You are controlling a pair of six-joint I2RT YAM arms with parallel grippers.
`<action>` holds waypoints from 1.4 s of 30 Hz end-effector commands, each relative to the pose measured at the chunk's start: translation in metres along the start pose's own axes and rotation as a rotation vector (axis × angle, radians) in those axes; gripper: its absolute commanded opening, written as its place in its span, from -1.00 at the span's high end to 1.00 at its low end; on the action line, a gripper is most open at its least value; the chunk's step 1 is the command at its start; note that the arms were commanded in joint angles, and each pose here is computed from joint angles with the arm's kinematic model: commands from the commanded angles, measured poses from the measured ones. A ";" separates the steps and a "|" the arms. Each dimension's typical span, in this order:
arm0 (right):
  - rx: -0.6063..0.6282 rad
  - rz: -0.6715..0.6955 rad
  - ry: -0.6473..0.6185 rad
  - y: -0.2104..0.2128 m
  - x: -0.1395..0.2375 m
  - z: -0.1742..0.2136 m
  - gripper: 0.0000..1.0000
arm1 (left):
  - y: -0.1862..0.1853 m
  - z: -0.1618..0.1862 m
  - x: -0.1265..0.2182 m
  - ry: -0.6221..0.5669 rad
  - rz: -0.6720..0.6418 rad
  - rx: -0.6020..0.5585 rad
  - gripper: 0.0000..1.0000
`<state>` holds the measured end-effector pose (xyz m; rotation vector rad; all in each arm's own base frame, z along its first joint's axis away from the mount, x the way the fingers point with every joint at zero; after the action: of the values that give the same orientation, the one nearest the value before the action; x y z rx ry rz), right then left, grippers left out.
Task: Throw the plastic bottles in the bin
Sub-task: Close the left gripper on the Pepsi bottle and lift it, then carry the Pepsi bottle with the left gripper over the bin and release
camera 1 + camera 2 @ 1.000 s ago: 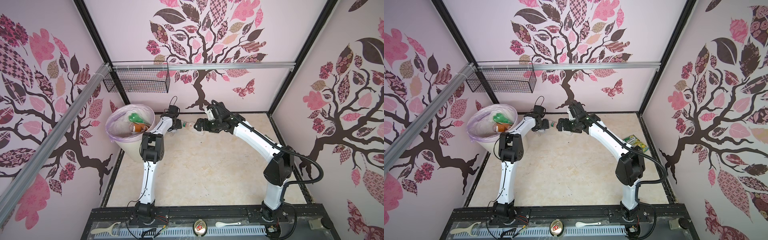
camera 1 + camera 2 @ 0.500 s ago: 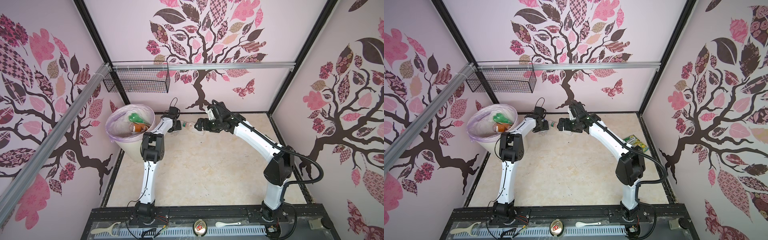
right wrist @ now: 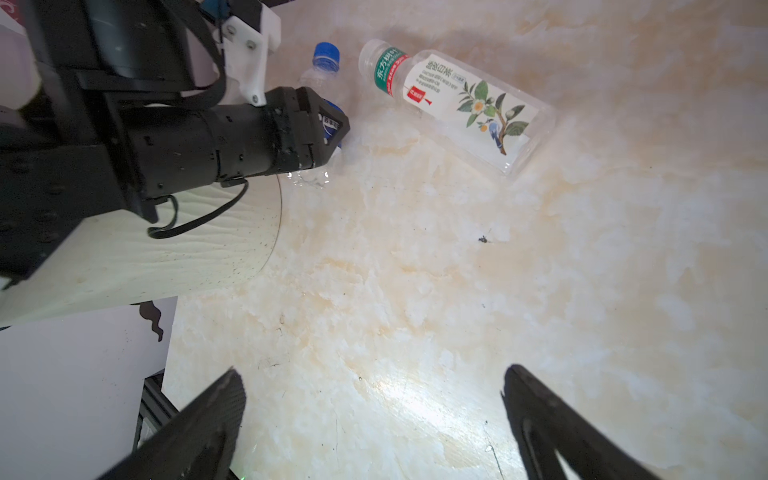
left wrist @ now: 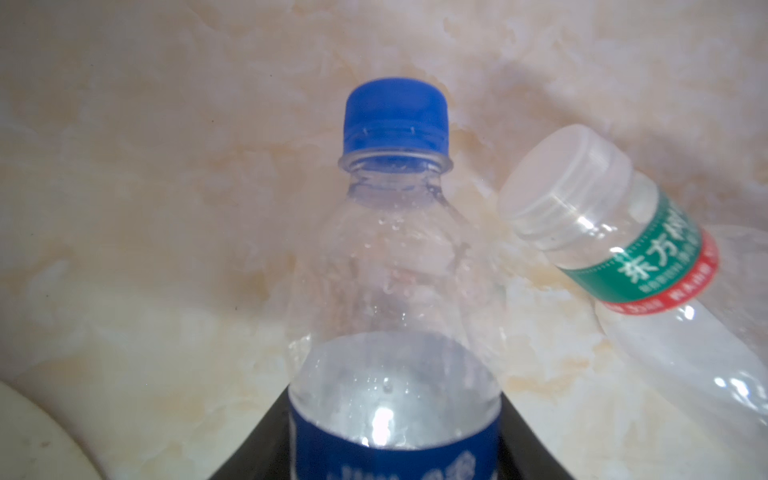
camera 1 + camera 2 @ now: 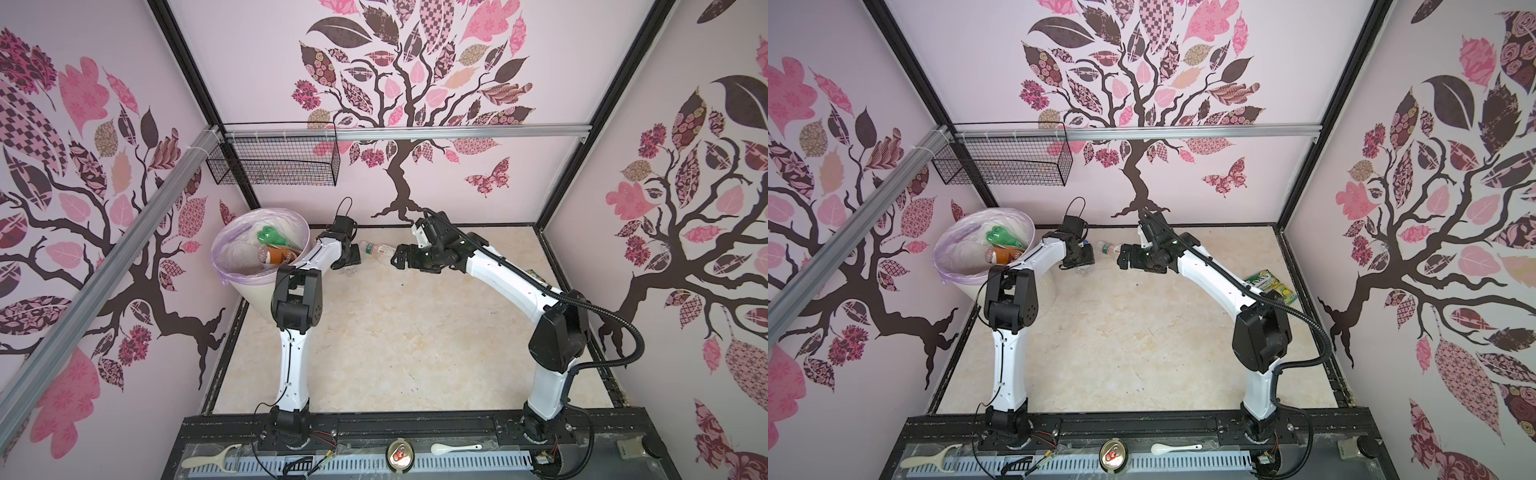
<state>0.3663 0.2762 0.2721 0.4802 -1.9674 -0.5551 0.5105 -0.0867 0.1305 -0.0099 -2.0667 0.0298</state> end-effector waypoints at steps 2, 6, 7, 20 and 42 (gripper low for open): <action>-0.002 -0.058 -0.064 0.010 0.039 0.001 -0.99 | -0.010 0.003 0.028 -0.029 0.038 -0.011 -0.10; -0.004 -0.059 -0.081 0.004 0.047 0.008 -0.99 | -0.021 0.013 0.055 -0.046 0.049 -0.039 -0.10; -0.007 -0.061 -0.084 0.003 0.049 0.010 -0.99 | -0.023 0.017 0.063 -0.047 0.052 -0.040 -0.10; -0.012 -0.139 -0.154 0.019 0.084 0.020 -0.99 | -0.029 0.061 0.192 -0.185 0.093 -0.010 -0.09; 0.186 -0.304 -0.241 0.133 0.133 0.006 -0.99 | 0.048 0.008 0.421 -0.742 -0.127 0.173 -0.16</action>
<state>0.2910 0.3044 0.4470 0.9001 -2.2107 -0.7197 0.3088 -0.0396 0.4602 0.1863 -2.6816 0.1264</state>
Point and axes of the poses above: each gripper's point midway between its finger pads, its own x axis back along the fingers, its own y axis along the line the jaws close on, z = x × y, the point moved 8 cm from there along x, back along the fingers, and after that the axes turned 9 degrees about -x, right-handed, at the moved point
